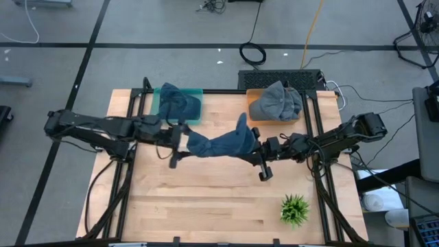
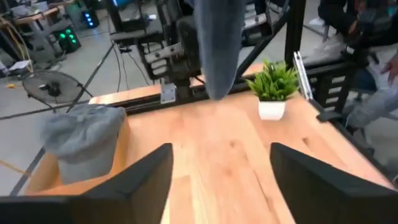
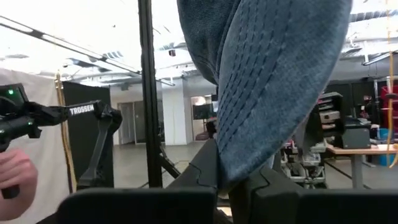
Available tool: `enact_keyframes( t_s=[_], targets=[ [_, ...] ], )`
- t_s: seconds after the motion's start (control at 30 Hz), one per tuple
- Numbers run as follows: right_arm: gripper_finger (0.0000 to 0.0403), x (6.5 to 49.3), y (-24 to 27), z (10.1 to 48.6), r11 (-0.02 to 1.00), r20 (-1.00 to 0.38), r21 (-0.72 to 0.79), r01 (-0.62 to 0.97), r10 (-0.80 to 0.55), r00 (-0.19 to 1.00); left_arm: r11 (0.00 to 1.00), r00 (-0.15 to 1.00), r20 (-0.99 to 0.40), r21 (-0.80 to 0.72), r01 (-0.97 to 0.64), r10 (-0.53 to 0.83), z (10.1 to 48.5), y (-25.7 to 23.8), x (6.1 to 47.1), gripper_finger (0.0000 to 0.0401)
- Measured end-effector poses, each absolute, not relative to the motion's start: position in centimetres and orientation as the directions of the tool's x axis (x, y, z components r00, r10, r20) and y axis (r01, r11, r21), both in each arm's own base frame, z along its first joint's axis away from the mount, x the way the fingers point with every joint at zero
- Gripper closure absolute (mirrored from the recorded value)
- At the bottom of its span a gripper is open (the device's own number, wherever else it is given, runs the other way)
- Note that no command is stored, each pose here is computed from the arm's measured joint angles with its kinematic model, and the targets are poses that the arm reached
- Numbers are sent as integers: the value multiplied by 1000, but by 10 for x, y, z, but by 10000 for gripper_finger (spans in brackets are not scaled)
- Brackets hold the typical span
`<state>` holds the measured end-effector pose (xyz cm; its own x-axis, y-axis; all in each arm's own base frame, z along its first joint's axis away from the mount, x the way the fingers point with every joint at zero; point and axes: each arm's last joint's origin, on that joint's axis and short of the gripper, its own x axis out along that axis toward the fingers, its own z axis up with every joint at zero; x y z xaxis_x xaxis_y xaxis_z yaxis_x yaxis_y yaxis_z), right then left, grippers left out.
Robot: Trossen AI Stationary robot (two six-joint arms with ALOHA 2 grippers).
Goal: Pick & Place hat
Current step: Put the dark blue cap into the blue bin
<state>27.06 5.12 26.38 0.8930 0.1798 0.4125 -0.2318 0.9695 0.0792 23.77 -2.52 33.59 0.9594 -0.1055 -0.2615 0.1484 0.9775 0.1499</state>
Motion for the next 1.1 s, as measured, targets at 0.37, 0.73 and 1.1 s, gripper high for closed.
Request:
enact_keyframes(
  t_s=[0.37, 0.73, 1.1],
  targets=[
    [402, 267, 50, 237, 938, 259, 243, -246, 182, 949, 998, 969, -238, 8, 69, -65, 360, -17, 178, 57],
    [403, 269, 51, 217, 905, 74, 375, -200, 186, 980, 975, 952, -264, -196, 106, -157, 358, -19, 172, 54],
    [403, 269, 52, 209, 892, -10, 420, -166, 188, 982, 954, 928, -332, -289, 73, -171, 347, -21, 188, 54]
  ],
)
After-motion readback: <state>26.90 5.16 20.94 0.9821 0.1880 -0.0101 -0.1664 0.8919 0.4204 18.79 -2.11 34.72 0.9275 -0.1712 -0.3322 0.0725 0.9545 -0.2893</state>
